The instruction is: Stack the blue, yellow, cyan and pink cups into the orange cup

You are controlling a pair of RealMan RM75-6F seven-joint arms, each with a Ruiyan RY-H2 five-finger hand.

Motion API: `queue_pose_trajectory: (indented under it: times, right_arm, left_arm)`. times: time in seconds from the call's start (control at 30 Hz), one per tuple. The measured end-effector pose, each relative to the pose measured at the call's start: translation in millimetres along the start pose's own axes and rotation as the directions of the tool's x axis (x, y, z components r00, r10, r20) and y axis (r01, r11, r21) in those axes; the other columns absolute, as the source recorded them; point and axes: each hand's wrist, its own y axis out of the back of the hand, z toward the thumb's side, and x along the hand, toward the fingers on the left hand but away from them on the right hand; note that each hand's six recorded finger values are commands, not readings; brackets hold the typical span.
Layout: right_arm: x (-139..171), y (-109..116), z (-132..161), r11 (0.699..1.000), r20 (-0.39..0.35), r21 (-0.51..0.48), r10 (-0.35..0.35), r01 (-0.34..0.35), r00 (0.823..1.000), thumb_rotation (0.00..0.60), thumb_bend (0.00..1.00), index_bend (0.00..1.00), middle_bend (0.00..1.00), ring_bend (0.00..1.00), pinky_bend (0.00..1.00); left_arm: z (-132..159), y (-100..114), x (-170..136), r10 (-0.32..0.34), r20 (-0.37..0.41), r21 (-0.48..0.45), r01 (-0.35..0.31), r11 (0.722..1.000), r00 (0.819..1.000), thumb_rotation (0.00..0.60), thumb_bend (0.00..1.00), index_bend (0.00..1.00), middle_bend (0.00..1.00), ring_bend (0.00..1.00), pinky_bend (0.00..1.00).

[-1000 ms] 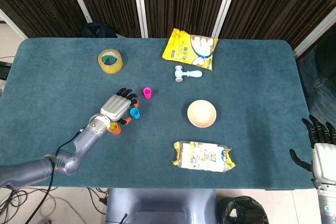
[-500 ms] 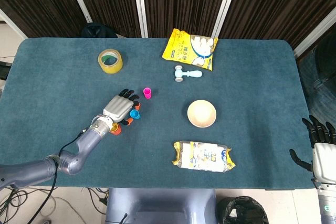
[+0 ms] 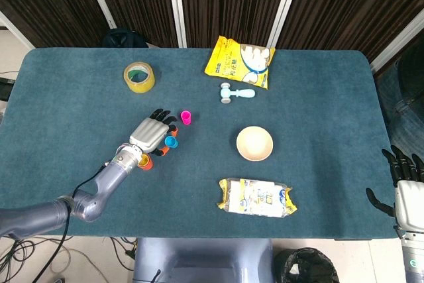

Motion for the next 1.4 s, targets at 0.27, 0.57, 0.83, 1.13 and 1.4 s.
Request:
queue_pose_trajectory:
  times: [0.27, 0.57, 0.83, 1.13, 1.4]
  right_arm:
    - [0, 4, -1, 1.0, 0.005, -0.004, -0.013, 0.013, 1.0, 0.6, 0.32, 0.13, 0.08, 0.12, 0.03]
    - [0, 5, -1, 1.0, 0.004, -0.007, -0.014, 0.014, 1.0, 0.6, 0.32, 0.13, 0.08, 0.12, 0.03]
    - [0, 4, 0, 1.0, 0.001, -0.005, -0.01, 0.01, 1.0, 0.6, 0.32, 0.13, 0.08, 0.12, 0.03]
    - [1, 3, 0, 1.0, 0.002, -0.006, -0.009, 0.009, 1.0, 0.6, 0.32, 0.13, 0.08, 0.12, 0.03]
    - [0, 4, 0, 1.0, 0.003, -0.007, -0.01, 0.01, 1.0, 0.6, 0.32, 0.13, 0.08, 0.12, 0.03]
  left_arm:
    - [-6, 28, -29, 0.041, 0.025, 0.001, -0.041, 0.999, 0.999, 0.6, 0.32, 0.43, 0.17, 0.0, 0.0]
    - [-40, 41, -81, 0.029, -0.01, -0.024, -0.029, 0.999, 1.0, 0.6, 0.32, 0.43, 0.17, 0.0, 0.0]
    - [-49, 24, -102, -0.003, -0.001, -0.048, 0.003, 0.999, 1.0, 0.6, 0.32, 0.43, 0.18, 0.0, 0.0]
    - [-52, 5, -104, -0.031, 0.018, -0.051, 0.032, 0.998, 0.999, 0.6, 0.32, 0.43, 0.18, 0.0, 0.0]
    - [-51, -4, -100, -0.046, 0.03, -0.045, 0.047, 0.998, 0.999, 0.6, 0.32, 0.42, 0.18, 0.0, 0.0]
